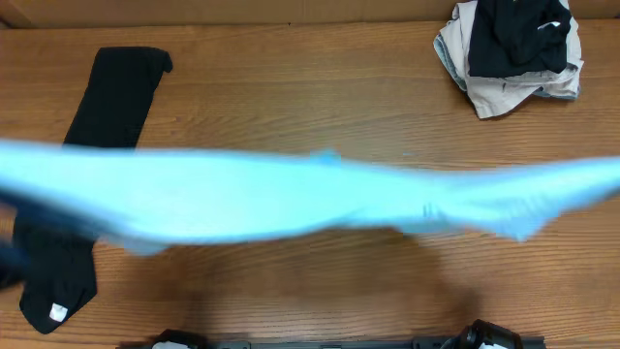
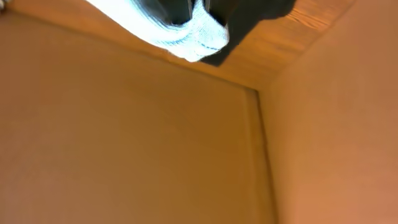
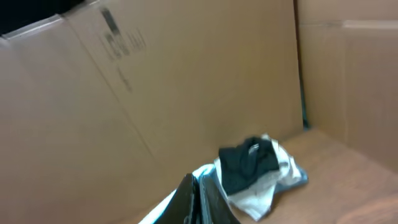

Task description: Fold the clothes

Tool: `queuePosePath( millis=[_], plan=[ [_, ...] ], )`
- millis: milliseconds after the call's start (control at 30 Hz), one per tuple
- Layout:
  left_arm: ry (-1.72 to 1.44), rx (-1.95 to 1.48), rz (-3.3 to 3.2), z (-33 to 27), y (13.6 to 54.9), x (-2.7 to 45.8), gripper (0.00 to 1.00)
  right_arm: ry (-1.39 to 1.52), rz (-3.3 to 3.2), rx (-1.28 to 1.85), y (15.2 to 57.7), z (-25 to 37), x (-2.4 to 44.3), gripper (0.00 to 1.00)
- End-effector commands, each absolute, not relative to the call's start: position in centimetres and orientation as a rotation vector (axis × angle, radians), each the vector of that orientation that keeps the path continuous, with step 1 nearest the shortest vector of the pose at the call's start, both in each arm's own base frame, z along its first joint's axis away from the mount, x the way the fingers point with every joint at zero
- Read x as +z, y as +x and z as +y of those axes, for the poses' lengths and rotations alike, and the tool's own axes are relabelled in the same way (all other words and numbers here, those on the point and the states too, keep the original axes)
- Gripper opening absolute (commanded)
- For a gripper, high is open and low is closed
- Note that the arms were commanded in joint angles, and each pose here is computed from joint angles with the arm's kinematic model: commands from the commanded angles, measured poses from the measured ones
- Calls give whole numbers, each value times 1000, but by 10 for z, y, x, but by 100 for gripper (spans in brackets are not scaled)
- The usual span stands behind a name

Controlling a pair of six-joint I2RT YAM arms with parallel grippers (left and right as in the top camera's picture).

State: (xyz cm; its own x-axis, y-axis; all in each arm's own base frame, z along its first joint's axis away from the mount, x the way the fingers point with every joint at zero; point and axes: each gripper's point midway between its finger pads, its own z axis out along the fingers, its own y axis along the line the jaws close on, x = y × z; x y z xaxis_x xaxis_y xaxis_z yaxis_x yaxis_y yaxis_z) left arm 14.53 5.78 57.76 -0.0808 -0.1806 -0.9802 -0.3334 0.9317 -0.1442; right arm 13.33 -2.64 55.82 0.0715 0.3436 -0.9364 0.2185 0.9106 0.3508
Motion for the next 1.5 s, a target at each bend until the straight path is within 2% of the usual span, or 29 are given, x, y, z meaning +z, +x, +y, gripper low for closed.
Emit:
queuePosePath(
  millis=[0, 133, 300, 467, 667, 900, 1167, 1300, 1467],
  plan=[
    [-449, 214, 1623, 76, 123, 580, 4, 472, 1449, 49, 112, -28, 577, 4],
    [-474, 271, 1648, 82, 122, 573, 4, 472, 1403, 31, 96, -26, 589, 4],
    [-473, 348, 1731, 81, 152, 558, 4, 456, 1432, 55, 115, -27, 585, 4],
    [-483, 471, 1836, 79, 202, 538, 4, 428, 1555, 92, 171, -37, 565, 4],
    [-459, 600, 2010, 71, 288, 494, 4, 361, 1771, 214, 260, -44, 522, 4],
    [-508, 641, 2239, 89, 390, 405, 4, 380, 2017, 345, 372, -59, 444, 4],
    [-492, 534, 2382, 95, 496, 299, 4, 260, 2234, 454, 491, -17, 331, 4],
    [-409, 515, 2430, 87, 532, 255, 4, 256, 2331, 496, 526, 4, 271, 4],
    [-382, 544, 2502, 90, 542, 217, 4, 294, 2443, 526, 534, 14, 221, 4]
  ],
)
